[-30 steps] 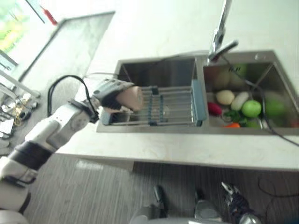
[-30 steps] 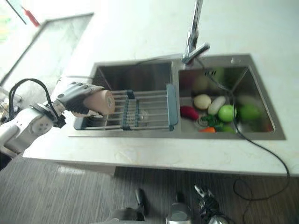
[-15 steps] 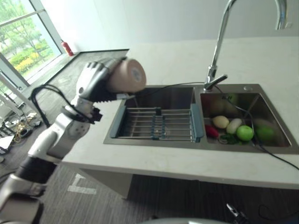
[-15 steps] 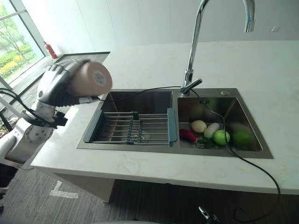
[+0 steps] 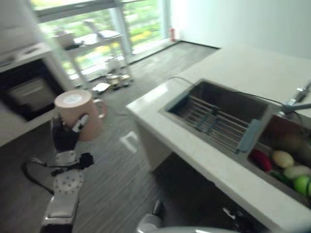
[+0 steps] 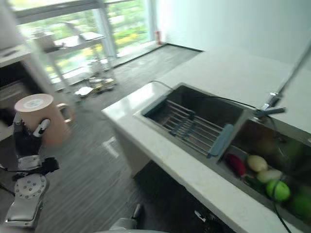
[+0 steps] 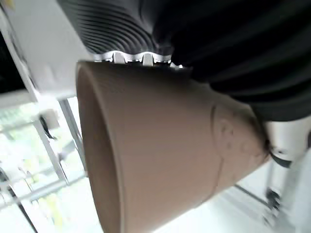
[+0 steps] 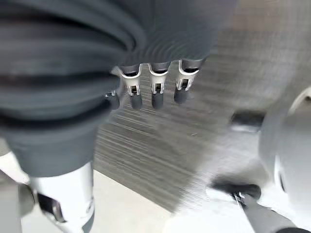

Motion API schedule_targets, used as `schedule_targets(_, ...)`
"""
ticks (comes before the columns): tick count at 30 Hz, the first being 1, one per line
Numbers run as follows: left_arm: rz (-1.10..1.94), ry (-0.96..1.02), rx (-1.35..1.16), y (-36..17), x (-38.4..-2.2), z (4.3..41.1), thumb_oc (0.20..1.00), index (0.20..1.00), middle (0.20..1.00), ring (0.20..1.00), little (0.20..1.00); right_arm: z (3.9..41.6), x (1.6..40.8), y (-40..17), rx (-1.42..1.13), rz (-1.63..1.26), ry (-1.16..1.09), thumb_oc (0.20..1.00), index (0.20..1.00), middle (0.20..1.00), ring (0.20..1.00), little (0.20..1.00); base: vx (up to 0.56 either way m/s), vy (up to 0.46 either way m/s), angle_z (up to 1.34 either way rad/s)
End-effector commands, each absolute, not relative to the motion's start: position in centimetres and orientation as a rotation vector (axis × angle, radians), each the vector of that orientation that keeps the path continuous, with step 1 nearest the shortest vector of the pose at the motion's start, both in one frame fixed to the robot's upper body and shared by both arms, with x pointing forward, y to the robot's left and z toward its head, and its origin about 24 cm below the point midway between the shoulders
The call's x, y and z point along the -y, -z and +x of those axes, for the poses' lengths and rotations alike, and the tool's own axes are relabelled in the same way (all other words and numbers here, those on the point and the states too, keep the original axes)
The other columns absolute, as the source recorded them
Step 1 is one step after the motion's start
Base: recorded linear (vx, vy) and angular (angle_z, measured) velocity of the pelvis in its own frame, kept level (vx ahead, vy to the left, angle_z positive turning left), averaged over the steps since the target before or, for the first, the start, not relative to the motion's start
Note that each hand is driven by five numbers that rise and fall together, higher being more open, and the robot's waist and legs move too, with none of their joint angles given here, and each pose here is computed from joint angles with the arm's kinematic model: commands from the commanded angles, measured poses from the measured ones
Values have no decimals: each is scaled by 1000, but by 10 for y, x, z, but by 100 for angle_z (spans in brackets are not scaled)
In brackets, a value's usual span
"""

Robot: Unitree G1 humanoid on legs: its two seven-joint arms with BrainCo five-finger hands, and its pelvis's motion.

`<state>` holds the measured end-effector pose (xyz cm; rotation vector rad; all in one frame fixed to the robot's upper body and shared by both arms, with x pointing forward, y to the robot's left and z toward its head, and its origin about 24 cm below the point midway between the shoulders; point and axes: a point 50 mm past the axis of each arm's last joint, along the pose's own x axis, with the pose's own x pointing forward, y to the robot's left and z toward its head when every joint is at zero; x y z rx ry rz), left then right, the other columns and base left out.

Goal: Place the dishes in the dishwasher.

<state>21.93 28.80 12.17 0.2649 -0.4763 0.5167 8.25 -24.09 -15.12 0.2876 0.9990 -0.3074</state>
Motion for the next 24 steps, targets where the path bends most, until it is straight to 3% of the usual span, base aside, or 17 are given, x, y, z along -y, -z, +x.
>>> schedule_targets(1, 143, -267, 873, -191, -257, 234, 200, 200, 200, 200, 200, 91, 248, 146, -940, 305, 354, 1000, 1000, 1000, 1000, 1000, -255, 114, 258)
schedule_targets(8, 37, -74, 887, -195, -229, 245, 200, 200, 200, 200, 200, 79, 246, 149, -931, 339, 426, 1000, 1000, 1000, 1000, 1000, -142, 242, 142)
schedule_targets(24, 80, 24, 795, -187, -230, 244, 200, 200, 200, 200, 200, 103, 230, 143, -846, 360, 313, 1000, 1000, 1000, 1000, 1000, -105, 215, 17)
